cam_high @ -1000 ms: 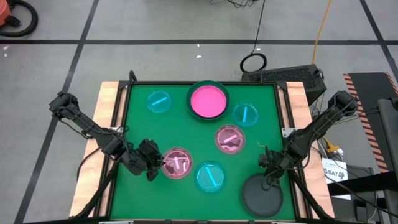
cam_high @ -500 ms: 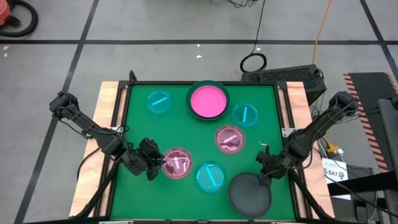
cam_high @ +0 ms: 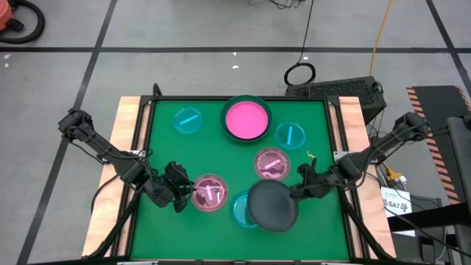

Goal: Stack plastic plates
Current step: Stack the black plate on top of the pink plate

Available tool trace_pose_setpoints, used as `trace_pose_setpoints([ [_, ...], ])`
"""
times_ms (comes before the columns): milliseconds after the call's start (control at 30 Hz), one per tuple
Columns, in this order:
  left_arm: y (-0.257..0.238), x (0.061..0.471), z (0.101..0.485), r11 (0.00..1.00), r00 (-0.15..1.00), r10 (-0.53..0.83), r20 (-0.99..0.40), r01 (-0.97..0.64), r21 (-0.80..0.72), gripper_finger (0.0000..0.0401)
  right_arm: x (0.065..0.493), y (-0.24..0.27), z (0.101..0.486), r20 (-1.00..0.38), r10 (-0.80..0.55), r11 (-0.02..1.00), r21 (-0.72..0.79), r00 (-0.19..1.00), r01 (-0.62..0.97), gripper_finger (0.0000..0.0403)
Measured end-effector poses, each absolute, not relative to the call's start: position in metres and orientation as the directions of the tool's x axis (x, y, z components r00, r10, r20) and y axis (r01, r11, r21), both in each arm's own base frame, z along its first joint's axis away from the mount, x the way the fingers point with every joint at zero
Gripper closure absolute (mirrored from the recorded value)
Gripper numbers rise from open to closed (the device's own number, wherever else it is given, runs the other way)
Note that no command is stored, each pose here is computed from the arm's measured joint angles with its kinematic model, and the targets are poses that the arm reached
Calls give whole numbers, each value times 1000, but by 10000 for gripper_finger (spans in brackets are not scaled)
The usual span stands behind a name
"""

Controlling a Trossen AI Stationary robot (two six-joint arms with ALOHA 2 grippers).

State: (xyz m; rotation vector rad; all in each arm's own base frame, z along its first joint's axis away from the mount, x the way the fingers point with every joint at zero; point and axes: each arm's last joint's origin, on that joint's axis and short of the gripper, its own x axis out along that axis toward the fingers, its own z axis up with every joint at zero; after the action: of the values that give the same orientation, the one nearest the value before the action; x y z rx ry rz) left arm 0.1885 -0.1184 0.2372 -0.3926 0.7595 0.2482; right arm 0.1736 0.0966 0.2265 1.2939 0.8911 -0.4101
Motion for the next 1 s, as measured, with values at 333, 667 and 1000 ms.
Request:
trace_pose_setpoints([
  [333,-118,189,237,904,705,93,-703,-356,-238,281,198,48,264,-675,-160,112,713,721,692,400],
  [667,-113,192,237,905,703,110,-702,-363,-222,281,214,-14,263,-638,-438,35,692,634,721,400],
  [1000,-97,191,238,865,665,171,-727,-455,-213,281,237,-84,246,-624,-479,37,688,617,725,400],
])
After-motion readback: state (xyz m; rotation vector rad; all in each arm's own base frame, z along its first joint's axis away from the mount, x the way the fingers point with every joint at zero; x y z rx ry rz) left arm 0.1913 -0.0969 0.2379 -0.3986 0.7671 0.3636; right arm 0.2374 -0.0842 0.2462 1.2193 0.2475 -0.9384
